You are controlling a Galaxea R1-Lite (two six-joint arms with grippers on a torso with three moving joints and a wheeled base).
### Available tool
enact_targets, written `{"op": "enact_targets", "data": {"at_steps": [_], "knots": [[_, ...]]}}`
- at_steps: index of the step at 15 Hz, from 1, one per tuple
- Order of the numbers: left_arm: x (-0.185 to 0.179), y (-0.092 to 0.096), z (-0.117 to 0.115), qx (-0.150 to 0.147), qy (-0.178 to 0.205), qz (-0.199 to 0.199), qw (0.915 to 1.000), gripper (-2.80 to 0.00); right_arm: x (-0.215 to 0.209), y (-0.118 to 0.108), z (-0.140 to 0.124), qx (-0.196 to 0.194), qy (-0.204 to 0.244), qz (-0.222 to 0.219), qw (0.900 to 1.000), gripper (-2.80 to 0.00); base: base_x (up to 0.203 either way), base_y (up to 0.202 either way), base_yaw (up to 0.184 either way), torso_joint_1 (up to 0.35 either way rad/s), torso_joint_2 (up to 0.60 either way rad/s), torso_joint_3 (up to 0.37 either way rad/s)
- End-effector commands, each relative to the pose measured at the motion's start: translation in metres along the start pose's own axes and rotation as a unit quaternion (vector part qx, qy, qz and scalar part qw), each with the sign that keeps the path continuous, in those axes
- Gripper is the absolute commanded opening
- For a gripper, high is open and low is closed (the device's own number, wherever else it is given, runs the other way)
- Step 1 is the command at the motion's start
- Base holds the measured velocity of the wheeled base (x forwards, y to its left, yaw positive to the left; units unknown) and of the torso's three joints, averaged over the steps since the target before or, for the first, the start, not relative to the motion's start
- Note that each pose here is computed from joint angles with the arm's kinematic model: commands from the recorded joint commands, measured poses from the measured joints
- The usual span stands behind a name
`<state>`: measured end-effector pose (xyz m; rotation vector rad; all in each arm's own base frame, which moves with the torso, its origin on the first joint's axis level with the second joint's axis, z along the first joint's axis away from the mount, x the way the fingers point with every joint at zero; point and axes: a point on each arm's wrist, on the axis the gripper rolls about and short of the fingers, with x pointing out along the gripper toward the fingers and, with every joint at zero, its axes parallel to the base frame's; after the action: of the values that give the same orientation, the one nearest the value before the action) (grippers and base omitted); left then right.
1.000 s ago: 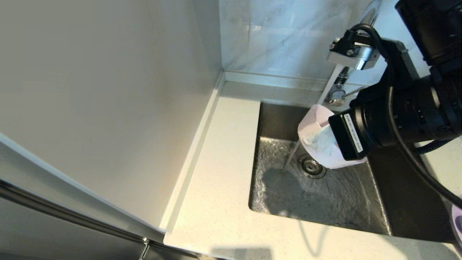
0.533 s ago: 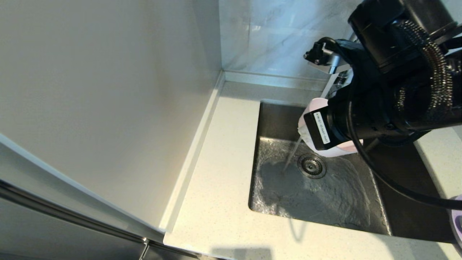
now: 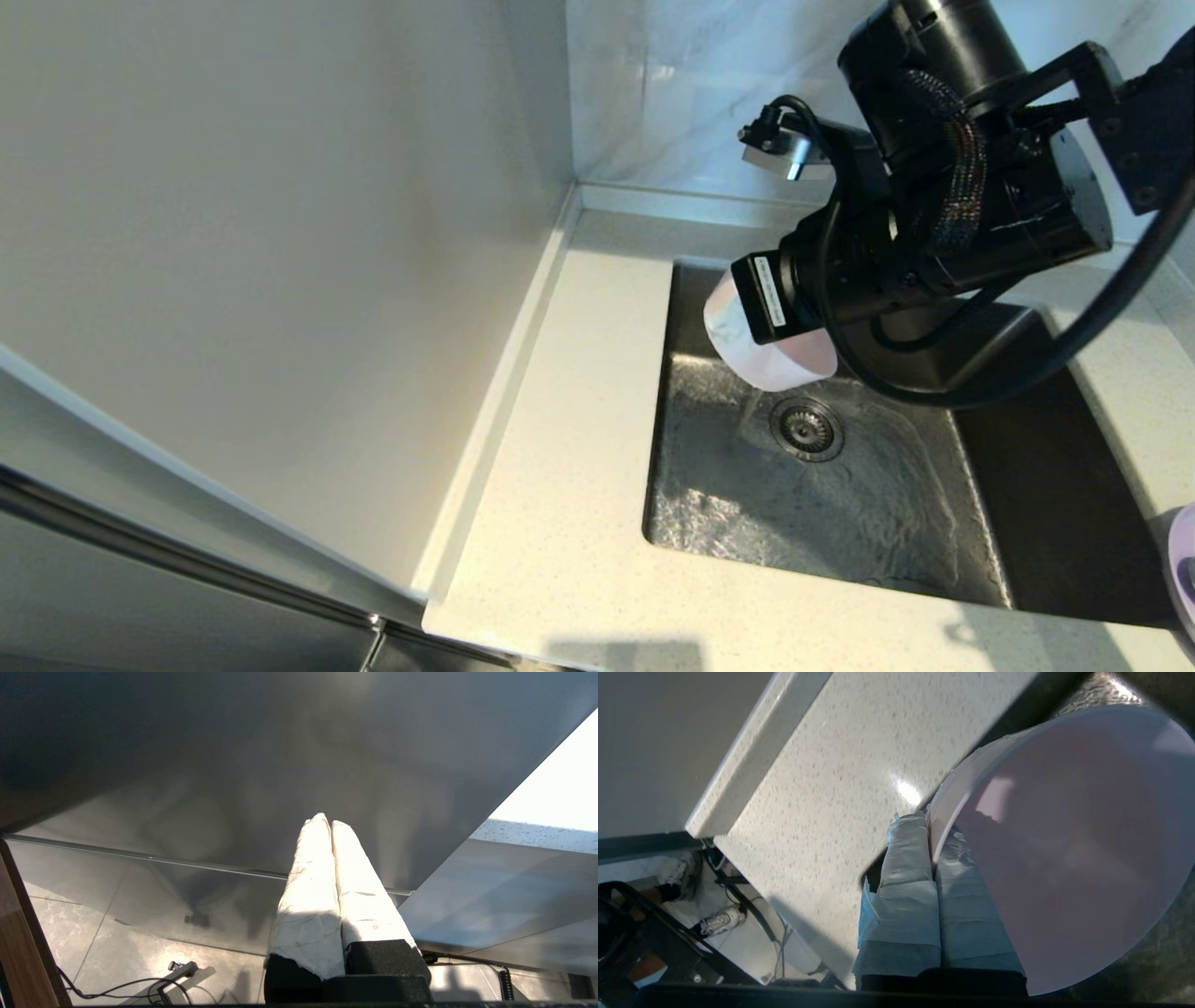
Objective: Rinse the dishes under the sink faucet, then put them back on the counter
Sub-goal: Rinse the bowl
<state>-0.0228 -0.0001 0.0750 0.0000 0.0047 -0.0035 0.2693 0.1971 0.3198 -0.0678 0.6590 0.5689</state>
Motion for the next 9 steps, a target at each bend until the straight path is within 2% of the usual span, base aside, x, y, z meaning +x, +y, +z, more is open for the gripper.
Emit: {"op": "enact_targets", "data": {"at_steps": [1, 3, 5, 9], "knots": [[0.000, 0.000, 0.000, 0.000, 0.000, 0.000, 1.0000, -2.80, 0.028, -0.038, 0.008, 0.006, -0.015, -0.014, 1.000, -2.80, 0.000, 0.000, 0.000, 0.000, 0.00, 0.000], [0.000, 0.000, 0.000, 0.000, 0.000, 0.000, 1.0000, -2.80, 0.045, -0.067, 0.012, -0.009, -0.035, -0.031, 0.999, -2.80, 0.000, 0.000, 0.000, 0.000, 0.00, 0.000], [0.000, 0.000, 0.000, 0.000, 0.000, 0.000, 1.0000, -2.80, 0.058, -0.091, 0.016, -0.007, -0.056, -0.043, 0.997, -2.80, 0.000, 0.000, 0.000, 0.000, 0.00, 0.000], [0.000, 0.000, 0.000, 0.000, 0.000, 0.000, 1.0000, -2.80, 0.047, -0.118, 0.018, 0.010, -0.070, -0.073, 0.995, -2.80, 0.000, 0.000, 0.000, 0.000, 0.00, 0.000]]}}
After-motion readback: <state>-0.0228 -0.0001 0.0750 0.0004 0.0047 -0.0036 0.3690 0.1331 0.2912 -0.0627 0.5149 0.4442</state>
